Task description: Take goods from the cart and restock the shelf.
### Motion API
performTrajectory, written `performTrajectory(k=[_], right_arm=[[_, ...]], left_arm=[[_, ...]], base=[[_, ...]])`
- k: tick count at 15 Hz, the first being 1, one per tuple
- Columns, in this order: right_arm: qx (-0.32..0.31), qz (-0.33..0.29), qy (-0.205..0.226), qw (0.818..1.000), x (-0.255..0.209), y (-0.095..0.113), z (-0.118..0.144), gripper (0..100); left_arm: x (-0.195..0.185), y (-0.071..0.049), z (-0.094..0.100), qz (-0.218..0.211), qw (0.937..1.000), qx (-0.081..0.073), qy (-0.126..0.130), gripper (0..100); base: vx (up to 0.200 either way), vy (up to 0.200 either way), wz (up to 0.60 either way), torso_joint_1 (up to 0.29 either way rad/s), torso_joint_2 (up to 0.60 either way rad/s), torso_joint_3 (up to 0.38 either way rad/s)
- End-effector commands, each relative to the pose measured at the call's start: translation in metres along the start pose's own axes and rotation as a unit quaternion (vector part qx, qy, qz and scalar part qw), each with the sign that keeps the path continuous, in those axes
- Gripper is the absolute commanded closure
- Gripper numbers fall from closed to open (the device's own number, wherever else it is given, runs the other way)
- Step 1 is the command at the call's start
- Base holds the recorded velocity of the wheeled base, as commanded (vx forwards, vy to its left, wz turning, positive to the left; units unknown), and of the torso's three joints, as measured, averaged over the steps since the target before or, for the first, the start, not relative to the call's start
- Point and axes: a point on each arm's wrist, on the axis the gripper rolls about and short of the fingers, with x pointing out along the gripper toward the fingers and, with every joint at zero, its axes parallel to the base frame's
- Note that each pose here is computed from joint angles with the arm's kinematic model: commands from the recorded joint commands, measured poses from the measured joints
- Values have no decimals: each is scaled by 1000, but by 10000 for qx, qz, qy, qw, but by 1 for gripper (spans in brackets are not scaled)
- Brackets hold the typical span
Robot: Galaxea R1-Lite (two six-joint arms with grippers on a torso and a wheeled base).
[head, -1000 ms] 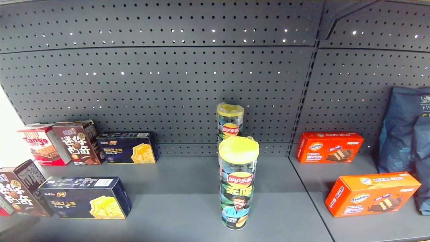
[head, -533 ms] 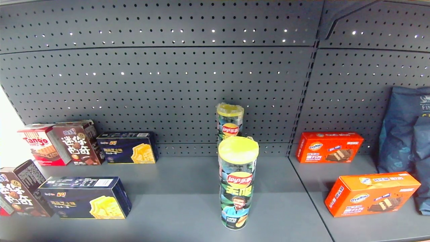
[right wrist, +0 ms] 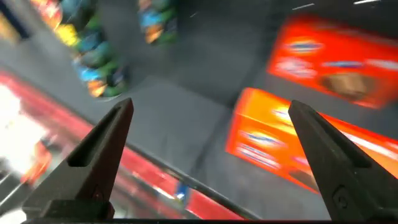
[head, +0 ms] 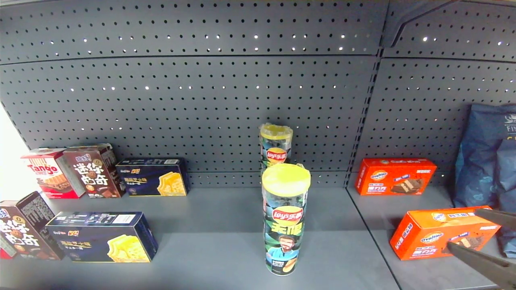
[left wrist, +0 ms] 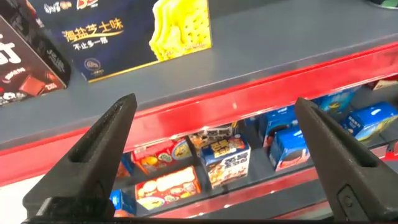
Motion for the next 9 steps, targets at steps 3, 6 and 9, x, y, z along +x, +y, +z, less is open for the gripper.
performTrajectory(k=[3, 6, 9], right_arm=[[-241, 728, 846, 9935, 73, 21, 15, 0], [-305, 900, 966, 9908, 98, 30, 22, 0], [-324, 944, 1034, 9896, 120, 34, 29, 0]], left_arm=[[4, 1, 1, -17, 9996, -44, 272, 0], [5, 1, 1, 19, 9996, -45, 292, 0], [5, 1, 1, 26, 9995, -46, 300, 0]], base=[[0, 0, 0, 0, 0, 0], [0, 0, 0, 0, 0, 0], [0, 0, 0, 0, 0, 0]])
